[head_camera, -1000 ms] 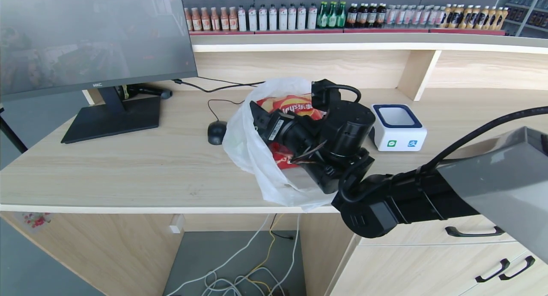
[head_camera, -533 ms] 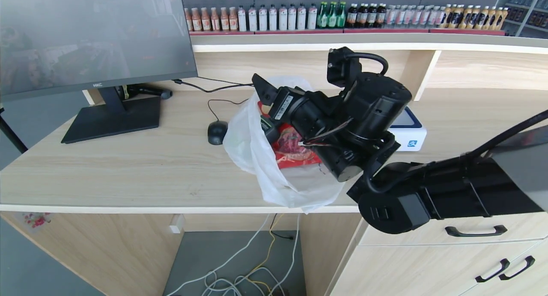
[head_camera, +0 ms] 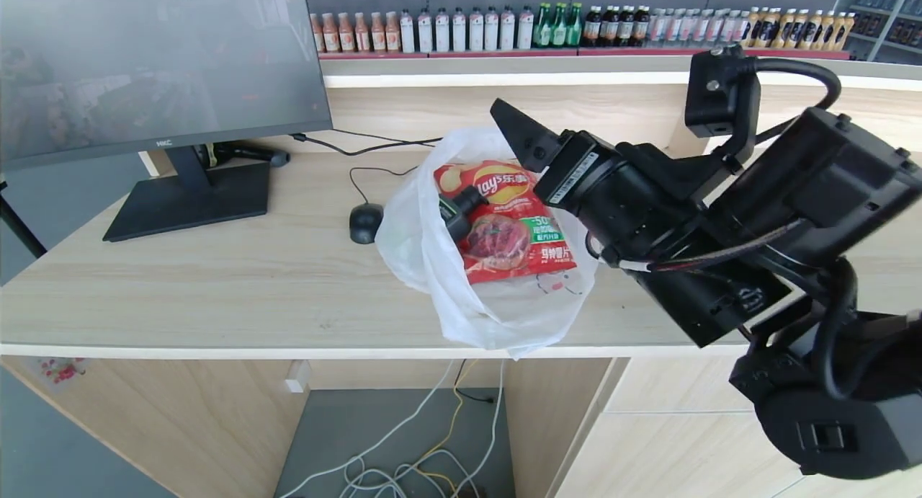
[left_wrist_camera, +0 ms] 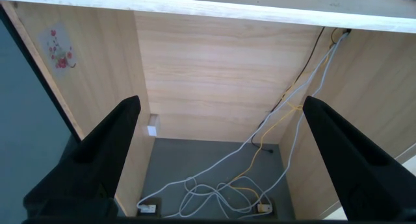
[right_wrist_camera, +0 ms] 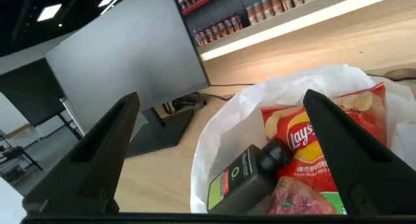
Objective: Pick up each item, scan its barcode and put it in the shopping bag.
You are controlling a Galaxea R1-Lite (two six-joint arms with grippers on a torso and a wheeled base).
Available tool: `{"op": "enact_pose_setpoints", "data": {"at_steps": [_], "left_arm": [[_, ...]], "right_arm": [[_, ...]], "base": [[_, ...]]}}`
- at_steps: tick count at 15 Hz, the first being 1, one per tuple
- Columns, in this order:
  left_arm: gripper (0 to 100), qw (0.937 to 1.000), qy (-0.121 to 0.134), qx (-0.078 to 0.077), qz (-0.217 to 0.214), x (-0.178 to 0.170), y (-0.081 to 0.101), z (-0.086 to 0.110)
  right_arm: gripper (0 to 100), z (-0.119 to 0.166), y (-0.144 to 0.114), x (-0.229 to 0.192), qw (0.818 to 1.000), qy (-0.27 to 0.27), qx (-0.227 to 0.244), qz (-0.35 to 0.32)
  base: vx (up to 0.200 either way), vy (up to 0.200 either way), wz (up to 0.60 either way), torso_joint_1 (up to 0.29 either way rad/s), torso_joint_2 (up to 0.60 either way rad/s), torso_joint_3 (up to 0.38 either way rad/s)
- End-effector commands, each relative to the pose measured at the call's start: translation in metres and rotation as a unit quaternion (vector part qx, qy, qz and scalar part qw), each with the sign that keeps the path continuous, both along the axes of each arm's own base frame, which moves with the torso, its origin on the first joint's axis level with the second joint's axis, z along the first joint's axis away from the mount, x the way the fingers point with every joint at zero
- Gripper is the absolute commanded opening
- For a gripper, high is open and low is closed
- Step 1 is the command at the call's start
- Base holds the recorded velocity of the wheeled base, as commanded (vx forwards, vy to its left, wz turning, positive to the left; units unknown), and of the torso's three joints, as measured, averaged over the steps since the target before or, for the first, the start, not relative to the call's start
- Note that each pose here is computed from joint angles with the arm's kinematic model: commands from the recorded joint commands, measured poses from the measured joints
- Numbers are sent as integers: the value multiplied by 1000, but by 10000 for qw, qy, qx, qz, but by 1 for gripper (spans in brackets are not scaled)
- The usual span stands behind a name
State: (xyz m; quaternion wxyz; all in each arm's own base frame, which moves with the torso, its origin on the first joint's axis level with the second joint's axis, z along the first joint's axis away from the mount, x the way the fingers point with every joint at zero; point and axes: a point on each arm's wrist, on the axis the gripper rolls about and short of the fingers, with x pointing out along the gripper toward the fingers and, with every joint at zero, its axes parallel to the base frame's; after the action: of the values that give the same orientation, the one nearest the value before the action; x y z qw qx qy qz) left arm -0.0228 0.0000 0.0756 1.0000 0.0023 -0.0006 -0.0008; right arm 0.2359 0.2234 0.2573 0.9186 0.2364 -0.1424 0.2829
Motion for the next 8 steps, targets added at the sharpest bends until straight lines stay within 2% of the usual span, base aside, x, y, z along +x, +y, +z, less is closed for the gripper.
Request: {"op": "enact_pose_setpoints", "data": {"at_steps": [1,4,8], "left_arm": [[100,10000,-1,0,1,0,0,0],[100,10000,-1,0,1,0,0,0],[100,10000,-1,0,-7,0,0,0]], "right_arm": [[100,-29,-63,-67,9996,32,-264,139],[100,-80,-115,-121,9937,122,-924,616],[100,-88,-148,-154,9931,435,-893,626]], "base": [[0,0,0,0,0,0],[0,0,0,0,0,0],[0,0,0,0,0,0]]}}
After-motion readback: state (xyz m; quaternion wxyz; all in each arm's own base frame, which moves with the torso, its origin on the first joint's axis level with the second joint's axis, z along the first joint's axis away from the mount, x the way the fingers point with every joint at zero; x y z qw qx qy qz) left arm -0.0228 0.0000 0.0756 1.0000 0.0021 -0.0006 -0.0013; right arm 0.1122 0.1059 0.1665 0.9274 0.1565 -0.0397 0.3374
